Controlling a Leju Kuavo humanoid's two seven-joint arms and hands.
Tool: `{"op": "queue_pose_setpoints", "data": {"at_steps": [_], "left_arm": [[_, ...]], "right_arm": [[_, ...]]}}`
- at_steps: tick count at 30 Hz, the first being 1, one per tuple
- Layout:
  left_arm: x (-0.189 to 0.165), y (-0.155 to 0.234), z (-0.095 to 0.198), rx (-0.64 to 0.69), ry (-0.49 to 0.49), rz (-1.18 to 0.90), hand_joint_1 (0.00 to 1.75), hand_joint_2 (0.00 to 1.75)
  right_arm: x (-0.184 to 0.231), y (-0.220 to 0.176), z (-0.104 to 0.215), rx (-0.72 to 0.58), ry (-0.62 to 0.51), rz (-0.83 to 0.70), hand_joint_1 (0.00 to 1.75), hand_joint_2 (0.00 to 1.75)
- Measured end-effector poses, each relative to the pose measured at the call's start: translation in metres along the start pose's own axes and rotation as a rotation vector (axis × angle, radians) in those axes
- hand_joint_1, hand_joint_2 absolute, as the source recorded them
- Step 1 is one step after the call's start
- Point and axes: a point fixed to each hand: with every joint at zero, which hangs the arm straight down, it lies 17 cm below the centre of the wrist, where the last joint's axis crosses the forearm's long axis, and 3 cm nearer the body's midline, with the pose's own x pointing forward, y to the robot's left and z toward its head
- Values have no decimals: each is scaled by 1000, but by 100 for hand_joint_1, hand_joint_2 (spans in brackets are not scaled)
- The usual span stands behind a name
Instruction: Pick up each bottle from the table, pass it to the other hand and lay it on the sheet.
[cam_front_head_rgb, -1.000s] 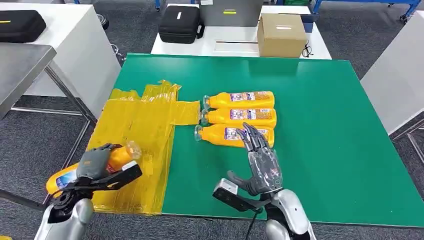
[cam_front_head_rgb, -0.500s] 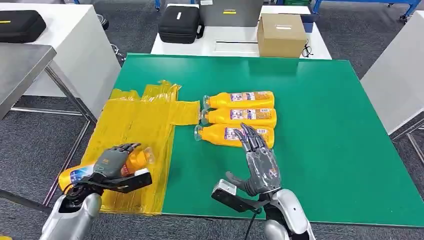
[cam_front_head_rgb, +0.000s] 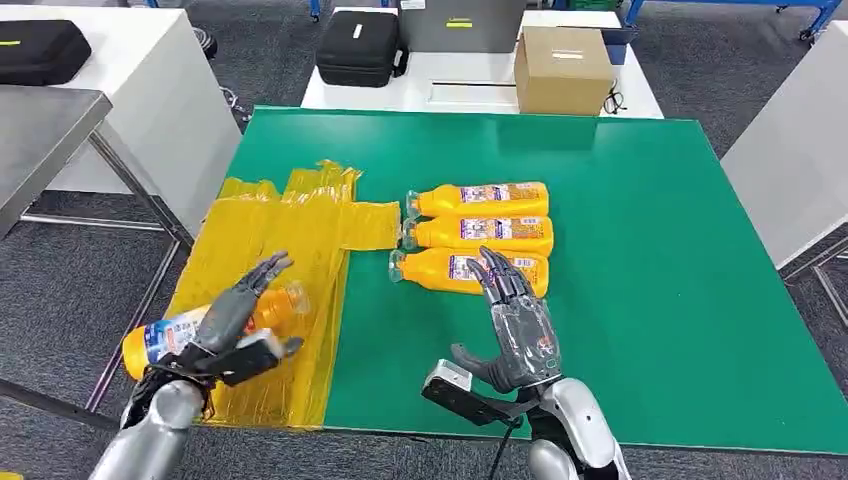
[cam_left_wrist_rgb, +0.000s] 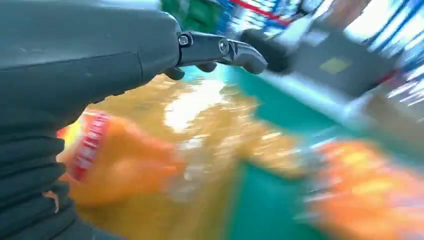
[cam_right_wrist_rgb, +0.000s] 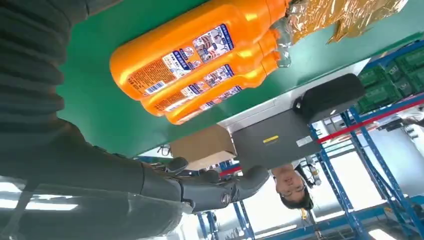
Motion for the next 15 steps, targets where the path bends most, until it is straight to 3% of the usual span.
{"op": "queue_pose_setpoints", "data": {"at_steps": [8,9,15], "left_arm": [[31,31,7,82,-85,122,0,0],[34,34,7,90,-92,131,0,175],[79,46,21,129,-237,402,0,175]], "right_arm": [[1,3,-1,8,6,-4,0,175],[1,3,-1,9,5,-2,0,175],[2,15,1,64,0,12,0,175]]}}
